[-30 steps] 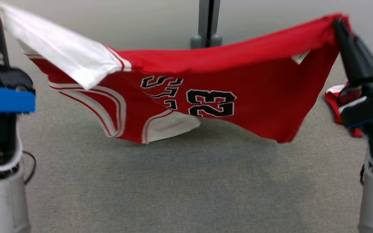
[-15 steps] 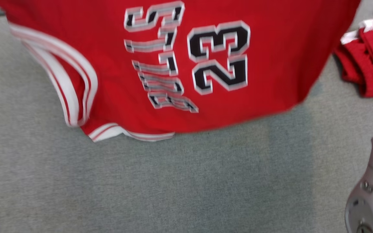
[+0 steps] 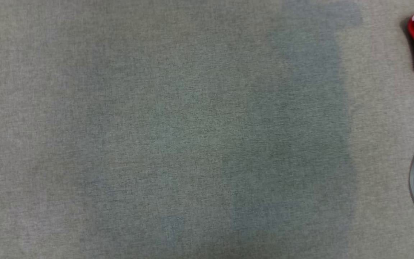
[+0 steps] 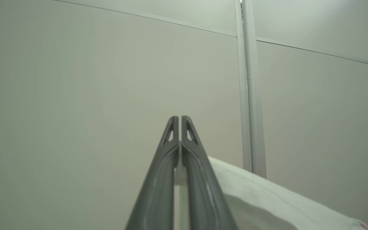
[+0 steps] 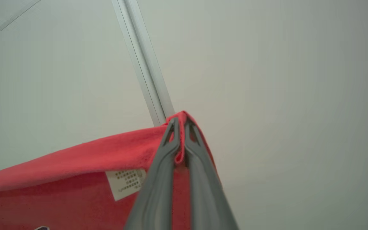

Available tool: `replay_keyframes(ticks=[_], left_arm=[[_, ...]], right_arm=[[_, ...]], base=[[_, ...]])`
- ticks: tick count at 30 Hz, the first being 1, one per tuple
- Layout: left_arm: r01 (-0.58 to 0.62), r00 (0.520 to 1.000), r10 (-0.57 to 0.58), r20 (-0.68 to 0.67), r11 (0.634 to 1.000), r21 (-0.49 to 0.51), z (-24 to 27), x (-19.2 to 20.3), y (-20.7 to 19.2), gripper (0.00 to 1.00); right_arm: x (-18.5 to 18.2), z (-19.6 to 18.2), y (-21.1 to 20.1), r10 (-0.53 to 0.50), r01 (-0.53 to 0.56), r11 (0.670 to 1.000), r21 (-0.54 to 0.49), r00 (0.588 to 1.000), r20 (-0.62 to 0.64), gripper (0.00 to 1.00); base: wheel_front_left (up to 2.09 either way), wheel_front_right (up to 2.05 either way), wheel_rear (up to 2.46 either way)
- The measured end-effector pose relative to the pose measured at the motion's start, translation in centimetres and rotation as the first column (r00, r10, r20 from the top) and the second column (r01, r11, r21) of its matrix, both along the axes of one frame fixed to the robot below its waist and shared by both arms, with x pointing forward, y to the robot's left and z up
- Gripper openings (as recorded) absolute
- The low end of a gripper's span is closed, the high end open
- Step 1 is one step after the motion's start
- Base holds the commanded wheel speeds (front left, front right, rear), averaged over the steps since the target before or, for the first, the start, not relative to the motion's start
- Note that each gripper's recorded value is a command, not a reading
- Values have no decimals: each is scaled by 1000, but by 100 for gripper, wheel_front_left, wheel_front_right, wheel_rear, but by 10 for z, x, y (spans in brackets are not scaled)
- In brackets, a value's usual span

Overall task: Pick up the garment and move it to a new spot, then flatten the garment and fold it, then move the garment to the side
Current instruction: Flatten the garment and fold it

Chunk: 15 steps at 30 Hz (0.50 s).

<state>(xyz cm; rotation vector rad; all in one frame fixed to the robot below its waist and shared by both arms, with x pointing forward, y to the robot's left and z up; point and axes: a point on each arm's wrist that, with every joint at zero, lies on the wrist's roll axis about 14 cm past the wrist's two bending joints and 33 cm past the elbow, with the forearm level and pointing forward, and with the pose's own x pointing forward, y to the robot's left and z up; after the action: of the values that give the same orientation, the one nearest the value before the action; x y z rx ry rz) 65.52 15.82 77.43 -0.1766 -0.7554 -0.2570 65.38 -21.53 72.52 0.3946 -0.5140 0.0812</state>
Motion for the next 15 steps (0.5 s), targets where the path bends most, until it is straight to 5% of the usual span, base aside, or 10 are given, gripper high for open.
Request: replay_keyframes(ticks=[3,7,11,15], left_arm=[[18,998,-16,-56,999,36,-34,8,-7,0],[37,960,-22,-278,998,50,-139,10,-2,0],[38,879,-43,-474,999,-18,-229,-27,8,0],[-3,801,-60,-595,994,-105,-276,-82,24,0]], right_arm=[[11,-34,6,-1,-4,997,-75,998,-67,0],[14,-140,17,32,-56,996,-73,956,-292,0],[-8,-217,26,65,-109,992,-66,879,-472,0],[-33,-244,33,109,-139,990,-13,833,-542,0]], base=[[0,0,0],[0,0,0],[0,0,0],[0,0,0]])
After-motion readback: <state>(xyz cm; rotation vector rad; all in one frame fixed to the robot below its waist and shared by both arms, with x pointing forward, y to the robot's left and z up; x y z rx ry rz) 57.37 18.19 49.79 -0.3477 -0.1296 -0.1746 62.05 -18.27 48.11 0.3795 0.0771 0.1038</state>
